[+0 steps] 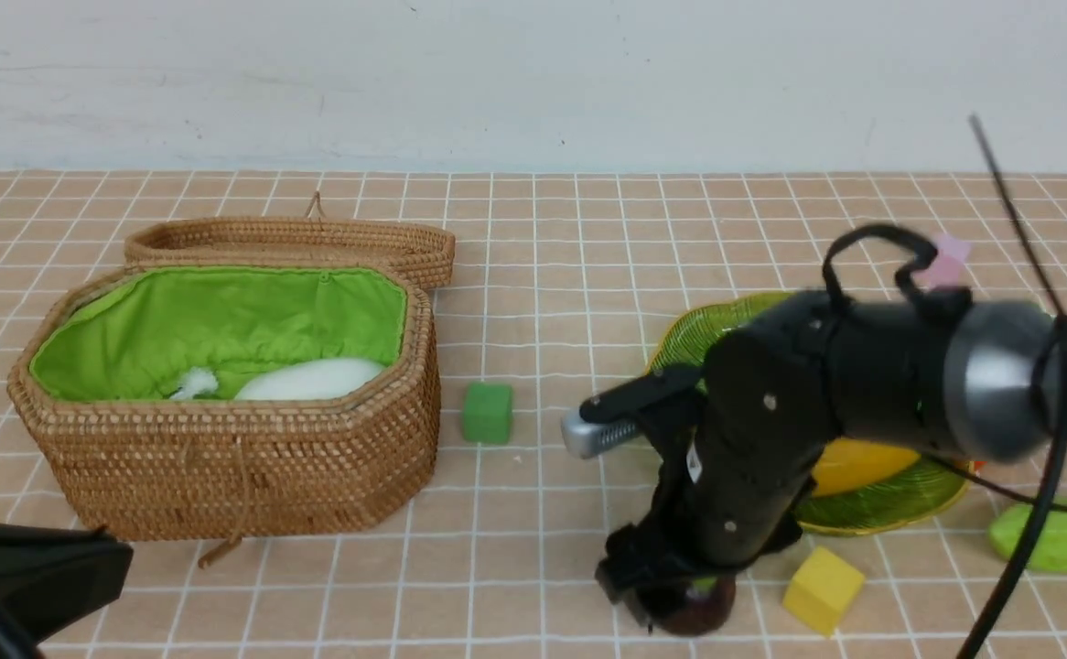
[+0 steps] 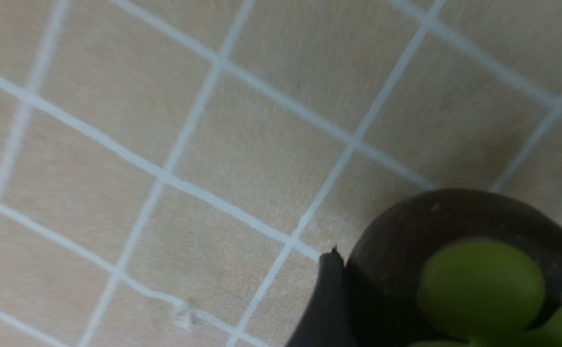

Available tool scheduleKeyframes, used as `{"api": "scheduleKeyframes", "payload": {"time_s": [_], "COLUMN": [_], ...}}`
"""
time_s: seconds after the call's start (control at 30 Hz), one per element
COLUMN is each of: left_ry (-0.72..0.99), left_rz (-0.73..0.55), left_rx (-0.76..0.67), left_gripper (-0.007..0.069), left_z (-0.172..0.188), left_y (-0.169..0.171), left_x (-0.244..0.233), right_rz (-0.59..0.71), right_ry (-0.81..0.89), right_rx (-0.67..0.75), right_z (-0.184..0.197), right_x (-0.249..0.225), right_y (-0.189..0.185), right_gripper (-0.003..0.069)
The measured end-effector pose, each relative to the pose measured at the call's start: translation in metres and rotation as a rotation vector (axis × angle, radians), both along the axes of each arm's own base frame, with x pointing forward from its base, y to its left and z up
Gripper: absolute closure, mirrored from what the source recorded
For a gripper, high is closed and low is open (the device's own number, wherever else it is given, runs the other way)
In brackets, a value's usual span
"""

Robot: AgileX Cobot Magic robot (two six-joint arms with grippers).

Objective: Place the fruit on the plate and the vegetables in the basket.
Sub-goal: Use the right arm to grab a mangosteen and put it into the right plate, then use the right arm to grab a carrot and put it into the left basket

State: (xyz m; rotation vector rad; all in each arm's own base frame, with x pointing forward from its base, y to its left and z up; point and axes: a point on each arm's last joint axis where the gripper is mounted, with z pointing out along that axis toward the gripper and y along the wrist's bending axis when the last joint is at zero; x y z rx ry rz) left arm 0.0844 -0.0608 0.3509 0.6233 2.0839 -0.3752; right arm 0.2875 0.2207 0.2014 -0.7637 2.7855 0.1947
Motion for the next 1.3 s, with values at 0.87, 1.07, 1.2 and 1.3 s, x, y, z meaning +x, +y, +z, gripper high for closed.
{"api": "scheduleKeyframes", "payload": {"time_s": [0.87,1.07,1.2,1.3], "left_ry": [-0.033,-0.051,-0.048,-0.051], "left_rz": [-0.029,-0.077,-0.106,-0.126], "left_rx": [-0.088,-0.066,-0.072,-0.071], "left_gripper": [0.0638,0.0638,0.0638,0.0638], "left_z": [0.006,0.006,0.006,0.006], "left_y": [-0.006,-0.008,-0.010,-0.011], "left_x": [0.000,-0.001,-0.003,-0.004], "right_rz": [-0.264,-0.703,-0.896,-0.969], "right_ry": [-0.389,-0.248,-0.148,-0.145], "right_rx": [0.093,0.026,0.071,0.132], "right_z": [0.089,0.098,0.065,0.039], "right_x": [0.087,0.085,0.094,0.112], "right_y": [-0.086,-0.189,-0.232,-0.247], "right_gripper": [0.0034,0.0118,0.0116,0.0104]}}
